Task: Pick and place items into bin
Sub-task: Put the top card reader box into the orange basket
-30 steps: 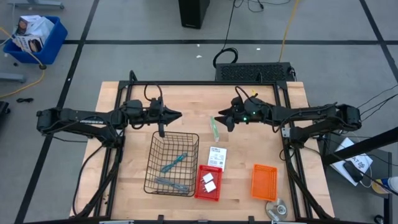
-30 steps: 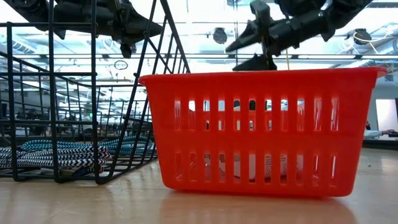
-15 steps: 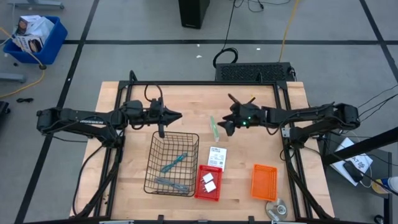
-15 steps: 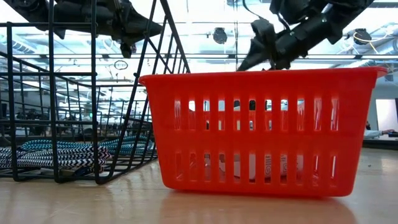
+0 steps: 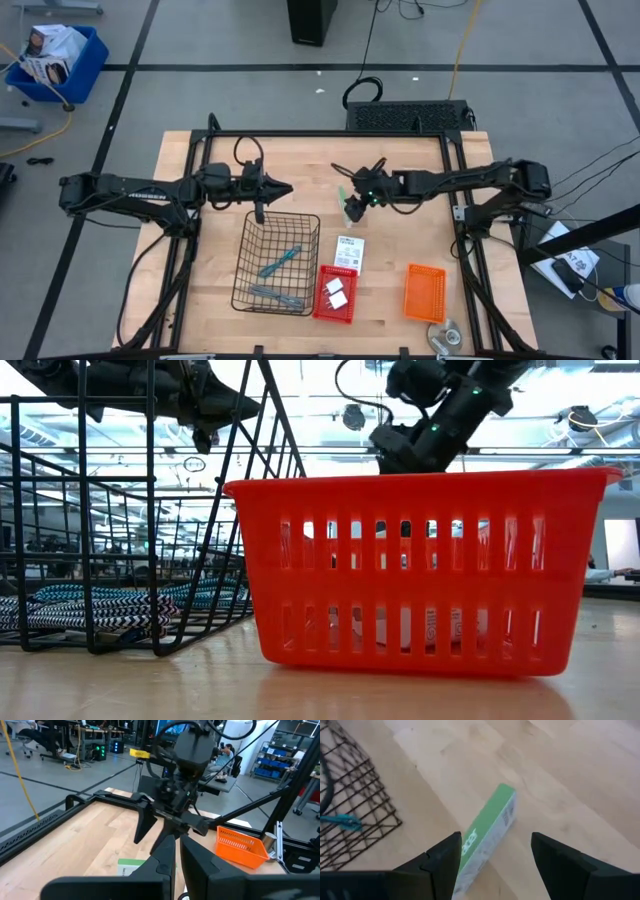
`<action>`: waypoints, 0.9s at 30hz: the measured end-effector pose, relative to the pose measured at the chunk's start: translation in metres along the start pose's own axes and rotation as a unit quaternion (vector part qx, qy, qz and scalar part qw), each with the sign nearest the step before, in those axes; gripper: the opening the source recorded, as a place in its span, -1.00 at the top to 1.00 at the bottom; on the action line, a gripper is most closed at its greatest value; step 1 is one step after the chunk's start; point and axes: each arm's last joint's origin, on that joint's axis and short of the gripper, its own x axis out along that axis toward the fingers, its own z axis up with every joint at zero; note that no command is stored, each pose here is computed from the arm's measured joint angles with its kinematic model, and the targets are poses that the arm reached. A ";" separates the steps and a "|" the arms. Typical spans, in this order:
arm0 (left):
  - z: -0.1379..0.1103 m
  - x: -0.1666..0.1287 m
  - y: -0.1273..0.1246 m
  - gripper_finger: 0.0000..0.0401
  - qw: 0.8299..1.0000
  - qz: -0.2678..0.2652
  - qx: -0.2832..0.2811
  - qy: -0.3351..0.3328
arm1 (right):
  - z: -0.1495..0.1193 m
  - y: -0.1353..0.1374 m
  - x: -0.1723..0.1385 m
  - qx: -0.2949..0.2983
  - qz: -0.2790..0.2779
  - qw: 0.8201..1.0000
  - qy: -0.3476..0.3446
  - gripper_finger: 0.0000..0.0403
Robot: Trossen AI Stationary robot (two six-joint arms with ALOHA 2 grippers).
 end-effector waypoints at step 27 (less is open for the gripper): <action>-0.003 0.000 -0.002 0.85 1.000 0.010 0.003 0.012 | -0.017 0.012 0.046 0.006 -0.028 0.999 0.040 0.12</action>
